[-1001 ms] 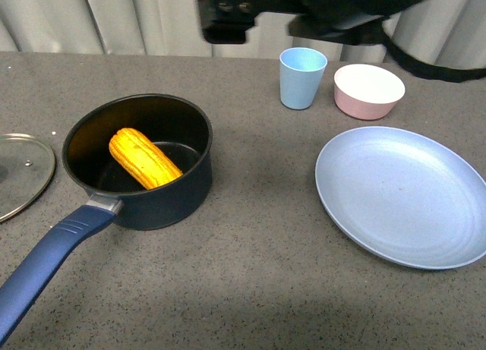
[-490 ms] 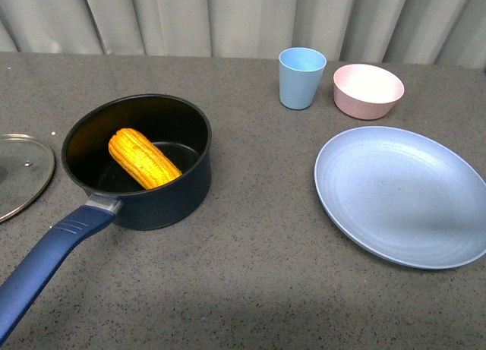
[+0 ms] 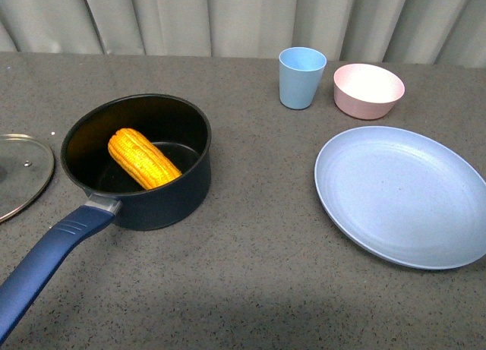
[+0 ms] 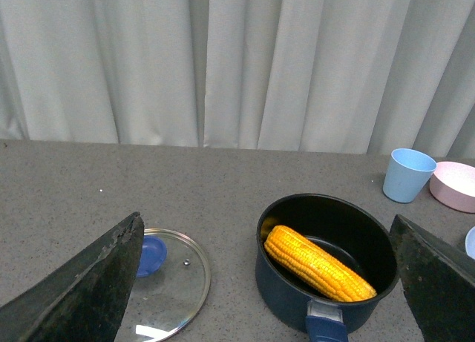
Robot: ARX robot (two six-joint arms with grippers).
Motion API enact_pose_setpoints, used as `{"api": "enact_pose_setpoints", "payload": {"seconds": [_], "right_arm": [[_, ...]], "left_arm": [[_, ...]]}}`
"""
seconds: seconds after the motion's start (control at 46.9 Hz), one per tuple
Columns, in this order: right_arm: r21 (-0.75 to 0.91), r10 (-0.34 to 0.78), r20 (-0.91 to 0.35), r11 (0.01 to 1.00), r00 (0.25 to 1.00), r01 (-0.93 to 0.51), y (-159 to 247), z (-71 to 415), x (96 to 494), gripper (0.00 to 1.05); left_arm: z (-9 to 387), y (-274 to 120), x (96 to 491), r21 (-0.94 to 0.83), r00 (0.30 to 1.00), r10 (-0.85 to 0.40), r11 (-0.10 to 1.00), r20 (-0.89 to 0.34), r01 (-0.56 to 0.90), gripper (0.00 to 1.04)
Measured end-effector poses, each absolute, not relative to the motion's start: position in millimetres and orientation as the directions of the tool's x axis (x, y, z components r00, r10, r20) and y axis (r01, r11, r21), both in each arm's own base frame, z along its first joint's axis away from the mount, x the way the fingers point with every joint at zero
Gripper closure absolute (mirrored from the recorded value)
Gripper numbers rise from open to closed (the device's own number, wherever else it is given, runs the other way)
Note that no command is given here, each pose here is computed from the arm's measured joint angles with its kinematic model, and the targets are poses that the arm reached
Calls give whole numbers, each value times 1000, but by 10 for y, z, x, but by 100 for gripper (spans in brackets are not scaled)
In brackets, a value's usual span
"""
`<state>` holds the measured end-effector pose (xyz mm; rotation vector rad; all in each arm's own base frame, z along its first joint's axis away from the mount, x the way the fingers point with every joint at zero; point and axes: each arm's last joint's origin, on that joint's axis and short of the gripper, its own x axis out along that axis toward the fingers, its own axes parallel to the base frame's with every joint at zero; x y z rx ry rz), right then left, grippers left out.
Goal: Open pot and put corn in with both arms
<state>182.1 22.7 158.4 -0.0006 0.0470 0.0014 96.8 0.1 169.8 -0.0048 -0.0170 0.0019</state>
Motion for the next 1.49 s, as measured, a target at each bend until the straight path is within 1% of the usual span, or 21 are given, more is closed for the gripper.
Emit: {"api": "enact_pose_setpoints", "payload": {"seconds": [0.064,0.234,0.277,0.298,0.32,0.362,0.895,1.491], "right_arm": [[2,3,-15,1000,1000,-3,185,1621,1745,48],[2,11,-21,1000,1000,-11,100,1610,1578,85],[3,26,-20,1000,999,-26,70,1612,1555,90],[3,21,-19,1000,1000,-21,47,1613,1538,95],[3,19,-19,1000,1000,-19,43,1614,1534,96],[3,6,-16,1000,1000,-6,19,1619,1508,103],[2,1,5,1000,1000,-1,3,1679,1238,104],[2,1,9,1000,1000,-1,2,1684,1101,104]], "left_arm": [[1698,1,967,-5,1000,2,1000,17,-1,7],[1699,1,967,-5,1000,2,1000,17,-1,7],[1699,1,967,-5,1000,2,1000,17,-1,7],[1699,1,967,-5,1000,2,1000,17,-1,7],[1699,1,967,-5,1000,2,1000,17,-1,7],[1699,1,967,-5,1000,2,1000,17,-1,7],[1698,1,967,-5,1000,2,1000,17,-1,7],[1698,1,967,-5,1000,2,1000,17,-1,7]]}}
